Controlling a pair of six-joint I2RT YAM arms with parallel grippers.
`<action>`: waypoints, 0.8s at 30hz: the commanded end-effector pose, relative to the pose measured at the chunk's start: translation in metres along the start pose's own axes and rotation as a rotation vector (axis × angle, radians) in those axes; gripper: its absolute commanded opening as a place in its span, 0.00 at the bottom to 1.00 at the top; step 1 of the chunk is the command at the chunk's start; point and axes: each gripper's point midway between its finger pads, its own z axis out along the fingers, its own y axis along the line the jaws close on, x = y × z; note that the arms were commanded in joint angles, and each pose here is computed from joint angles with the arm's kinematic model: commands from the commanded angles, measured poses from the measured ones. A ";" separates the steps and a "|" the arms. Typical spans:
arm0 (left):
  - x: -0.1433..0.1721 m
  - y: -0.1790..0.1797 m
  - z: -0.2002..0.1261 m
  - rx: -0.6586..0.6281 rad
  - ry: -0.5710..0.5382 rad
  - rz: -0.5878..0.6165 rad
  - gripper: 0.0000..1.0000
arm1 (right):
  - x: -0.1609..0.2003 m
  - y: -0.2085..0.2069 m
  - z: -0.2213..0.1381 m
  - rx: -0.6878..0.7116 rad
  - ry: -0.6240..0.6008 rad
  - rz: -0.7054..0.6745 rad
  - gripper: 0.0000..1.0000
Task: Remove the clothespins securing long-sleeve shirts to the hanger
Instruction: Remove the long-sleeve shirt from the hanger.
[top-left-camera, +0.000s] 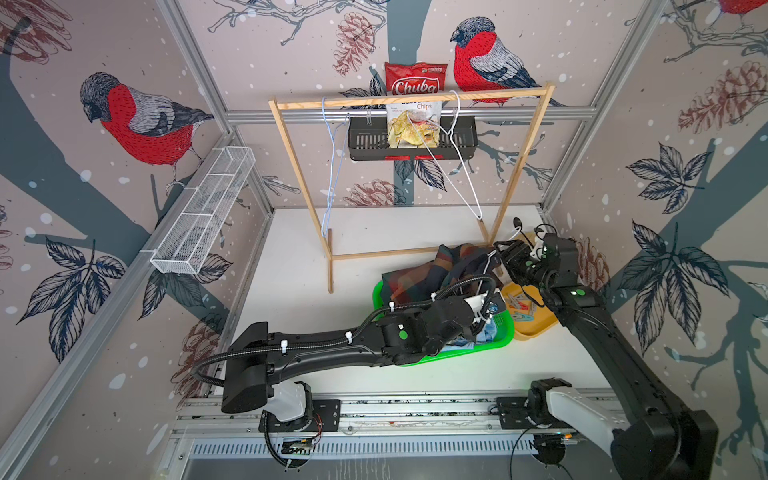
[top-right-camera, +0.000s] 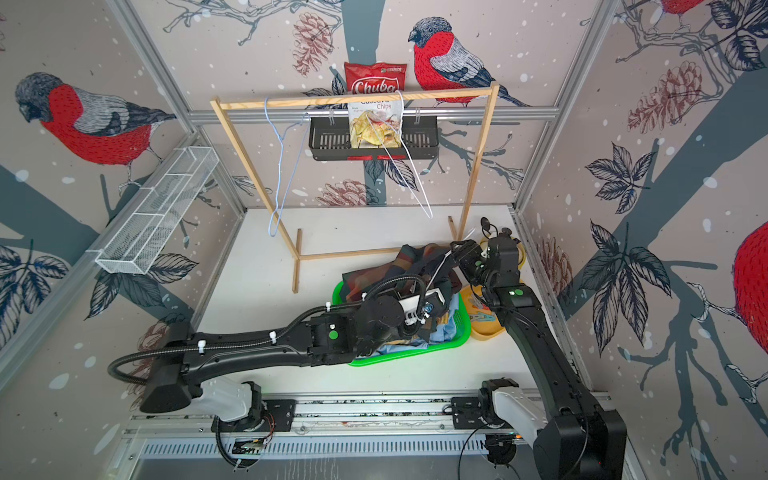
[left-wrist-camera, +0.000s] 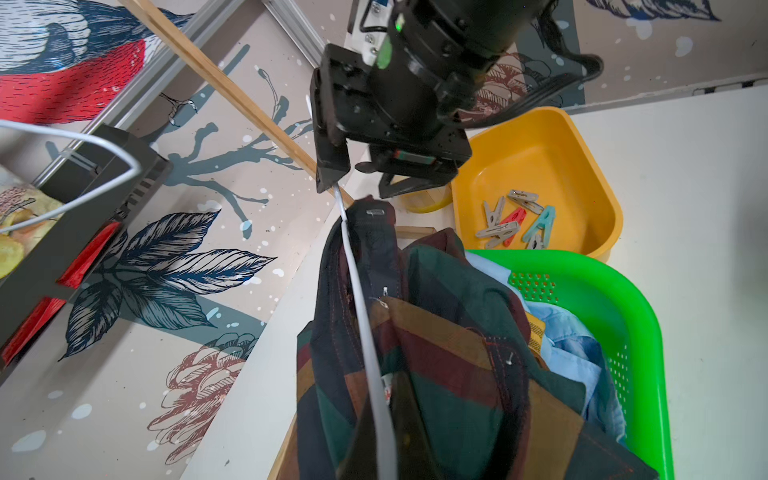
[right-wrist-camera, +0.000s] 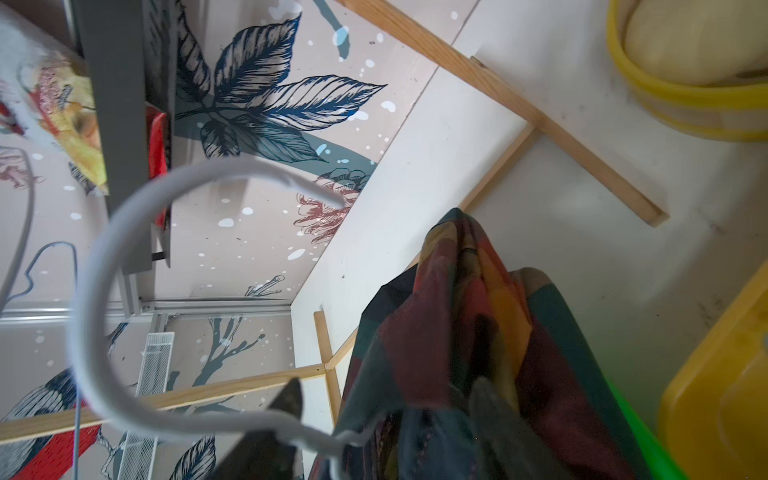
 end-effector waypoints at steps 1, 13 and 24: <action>0.003 0.011 -0.016 -0.003 -0.001 -0.080 0.00 | -0.007 0.037 -0.019 -0.135 -0.032 -0.077 1.00; -0.009 0.048 -0.102 0.085 -0.137 -0.299 0.00 | -0.040 0.036 -0.060 -0.044 -0.204 -0.126 1.00; -0.015 0.086 -0.186 0.136 -0.269 -0.392 0.00 | -0.029 -0.001 0.003 0.025 -0.088 -0.116 1.00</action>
